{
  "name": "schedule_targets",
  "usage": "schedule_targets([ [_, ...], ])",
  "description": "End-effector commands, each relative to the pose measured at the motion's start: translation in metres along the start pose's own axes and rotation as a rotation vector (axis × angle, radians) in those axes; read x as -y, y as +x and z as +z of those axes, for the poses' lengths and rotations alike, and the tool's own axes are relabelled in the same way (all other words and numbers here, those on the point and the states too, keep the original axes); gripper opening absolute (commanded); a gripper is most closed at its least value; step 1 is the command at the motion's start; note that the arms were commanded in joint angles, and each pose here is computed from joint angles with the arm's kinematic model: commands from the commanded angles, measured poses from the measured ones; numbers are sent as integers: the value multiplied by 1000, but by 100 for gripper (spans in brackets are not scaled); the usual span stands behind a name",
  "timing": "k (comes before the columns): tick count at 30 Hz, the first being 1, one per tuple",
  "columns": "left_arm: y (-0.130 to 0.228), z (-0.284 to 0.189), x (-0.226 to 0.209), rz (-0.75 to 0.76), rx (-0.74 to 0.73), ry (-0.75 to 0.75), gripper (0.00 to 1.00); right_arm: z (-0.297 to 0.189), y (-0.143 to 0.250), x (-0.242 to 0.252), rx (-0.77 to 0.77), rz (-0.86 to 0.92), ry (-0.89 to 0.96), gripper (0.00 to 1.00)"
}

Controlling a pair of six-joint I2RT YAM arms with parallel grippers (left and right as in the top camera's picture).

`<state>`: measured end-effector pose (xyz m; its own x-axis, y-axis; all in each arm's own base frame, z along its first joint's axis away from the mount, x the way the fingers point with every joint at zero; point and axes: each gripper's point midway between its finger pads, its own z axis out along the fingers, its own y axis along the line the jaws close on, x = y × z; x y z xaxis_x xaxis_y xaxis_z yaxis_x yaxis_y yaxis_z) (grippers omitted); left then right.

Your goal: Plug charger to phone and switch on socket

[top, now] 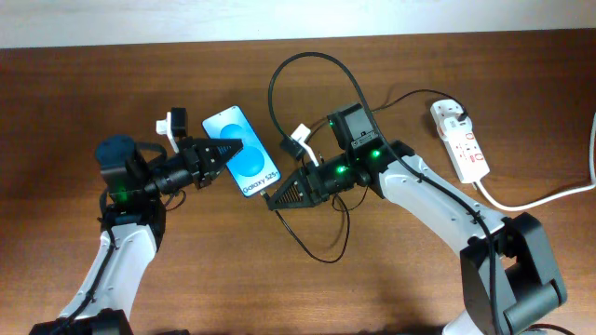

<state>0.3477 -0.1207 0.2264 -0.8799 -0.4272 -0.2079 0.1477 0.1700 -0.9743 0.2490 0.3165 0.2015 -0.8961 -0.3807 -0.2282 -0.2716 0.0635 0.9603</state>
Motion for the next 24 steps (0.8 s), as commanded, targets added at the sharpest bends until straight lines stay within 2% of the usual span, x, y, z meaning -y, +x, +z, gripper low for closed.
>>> schedule_targets([
  [1,2,1,10,38,-20,20,0,1,-1,-3,-2,-15,-1,4],
  [24,3,1,10,38,-27,24,0,-7,-2,-8,13,-4,-3,4],
])
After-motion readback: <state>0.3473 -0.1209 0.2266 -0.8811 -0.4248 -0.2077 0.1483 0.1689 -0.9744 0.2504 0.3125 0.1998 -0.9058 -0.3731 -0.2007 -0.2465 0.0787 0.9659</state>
